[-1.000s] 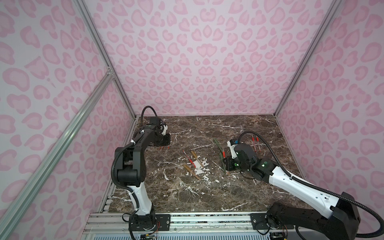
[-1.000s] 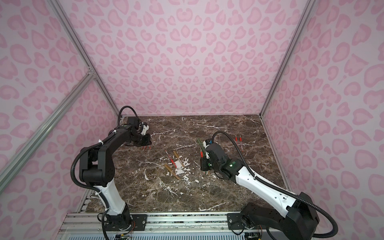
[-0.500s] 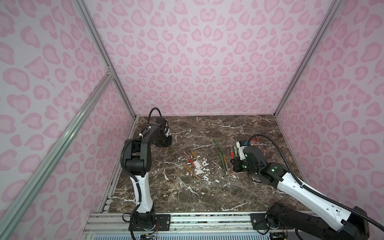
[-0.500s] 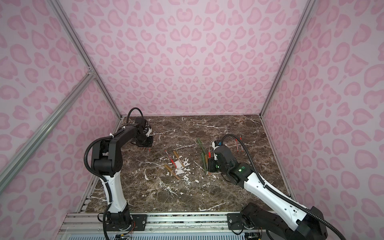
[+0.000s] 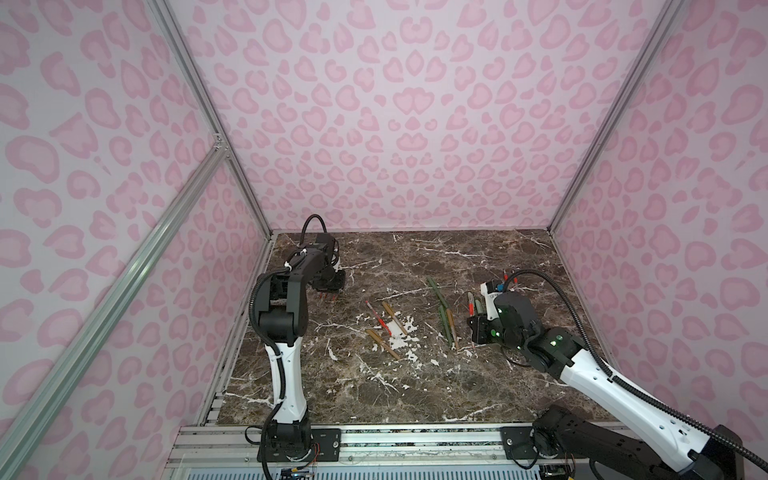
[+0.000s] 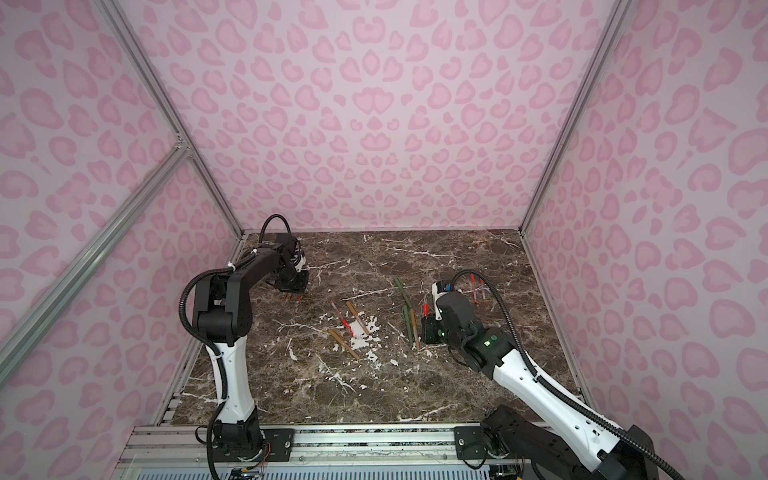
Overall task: Open the pen caps
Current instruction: 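Set the red cap down beside the other caps while the right holds the pen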
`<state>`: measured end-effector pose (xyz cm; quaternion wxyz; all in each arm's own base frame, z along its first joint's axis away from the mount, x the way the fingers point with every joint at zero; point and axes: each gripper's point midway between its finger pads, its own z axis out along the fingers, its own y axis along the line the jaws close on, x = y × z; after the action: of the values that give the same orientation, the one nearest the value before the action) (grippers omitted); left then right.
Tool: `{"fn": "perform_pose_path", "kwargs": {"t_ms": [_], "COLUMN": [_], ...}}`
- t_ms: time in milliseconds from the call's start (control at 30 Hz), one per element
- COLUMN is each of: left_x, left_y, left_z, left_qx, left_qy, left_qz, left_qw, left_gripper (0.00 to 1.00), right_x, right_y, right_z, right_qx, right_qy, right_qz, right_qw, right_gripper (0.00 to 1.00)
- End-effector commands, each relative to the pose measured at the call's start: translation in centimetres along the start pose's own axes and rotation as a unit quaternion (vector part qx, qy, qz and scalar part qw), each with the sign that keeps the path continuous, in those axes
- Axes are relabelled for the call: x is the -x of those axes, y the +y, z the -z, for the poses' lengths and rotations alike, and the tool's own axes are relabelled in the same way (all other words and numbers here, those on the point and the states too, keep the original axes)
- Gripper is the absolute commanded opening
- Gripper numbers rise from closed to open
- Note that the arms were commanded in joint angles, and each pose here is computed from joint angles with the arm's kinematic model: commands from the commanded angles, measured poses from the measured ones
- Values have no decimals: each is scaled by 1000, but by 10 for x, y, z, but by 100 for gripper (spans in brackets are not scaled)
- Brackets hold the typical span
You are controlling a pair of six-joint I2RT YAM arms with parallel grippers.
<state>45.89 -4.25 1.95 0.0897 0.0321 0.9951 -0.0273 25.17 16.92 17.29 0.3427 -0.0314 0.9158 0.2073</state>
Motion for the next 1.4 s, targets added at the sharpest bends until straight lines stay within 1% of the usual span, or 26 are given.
{"fn": "perform_pose_path", "kwargs": {"t_ms": [0,100,167,200,367,533,667,767,833,933,1033,1167,1233,1267,1300,1367], "left_x": [-6,-2,0,1,-2,-17,-32,-50,-59,-69,-78,-88,-93,-96,-98,-100], "left_y": [0,-7,-12,-16,-34,-49,-55,-59,-61,-63,-65,-62,-62,-62,-61,-53], "left_z": [3,18,28,36,77,114,142,152,162,173,185,197,200,203,205,210], "left_qx": [6,-2,-11,-12,-26,-51,-68,-84,-91,-97,-103,-95,-103,-112,-121,-134], "left_qy": [13,-3,-13,-20,-66,-108,-156,-180,-198,-230,-261,-295,-313,-320,-323,-334], "left_qz": [-4,-2,-2,-5,-23,-38,-49,-59,-66,-76,-93,-110,-111,-110,-105,-80], "left_qw": [1000,1000,1000,1000,997,992,984,978,974,965,955,944,938,934,933,930], "left_gripper": [27,35,35,40,47,57,69,79,84,89,93,98,99,100,99,98], "right_x": [-4,-2,-1,-1,6,18,31,41,49,60,68,75,78,80,82,86], "right_y": [-7,-6,-8,-10,-16,-32,-45,-58,-67,-79,-100,-122,-135,-141,-146,-159], "right_z": [0,3,3,3,2,-2,-5,-9,-13,-19,-28,-40,-50,-54,-58,-65], "right_qx": [-12,-8,-12,-17,-22,-43,-58,-73,-77,-87,-115,-127,-140,-145,-149,-158], "right_qy": [6,4,1,2,4,18,29,37,44,50,63,96,108,111,116,124], "right_qz": [2,3,8,7,5,3,8,6,-4,-3,-11,-20,-21,-23,-27,-39], "right_qw": [1000,1000,1000,1000,1000,999,998,997,996,995,991,987,984,983,982,979], "right_gripper": [0,0,0,0,0,0,0,0,0,0,0,0,0,0,0,0]}}
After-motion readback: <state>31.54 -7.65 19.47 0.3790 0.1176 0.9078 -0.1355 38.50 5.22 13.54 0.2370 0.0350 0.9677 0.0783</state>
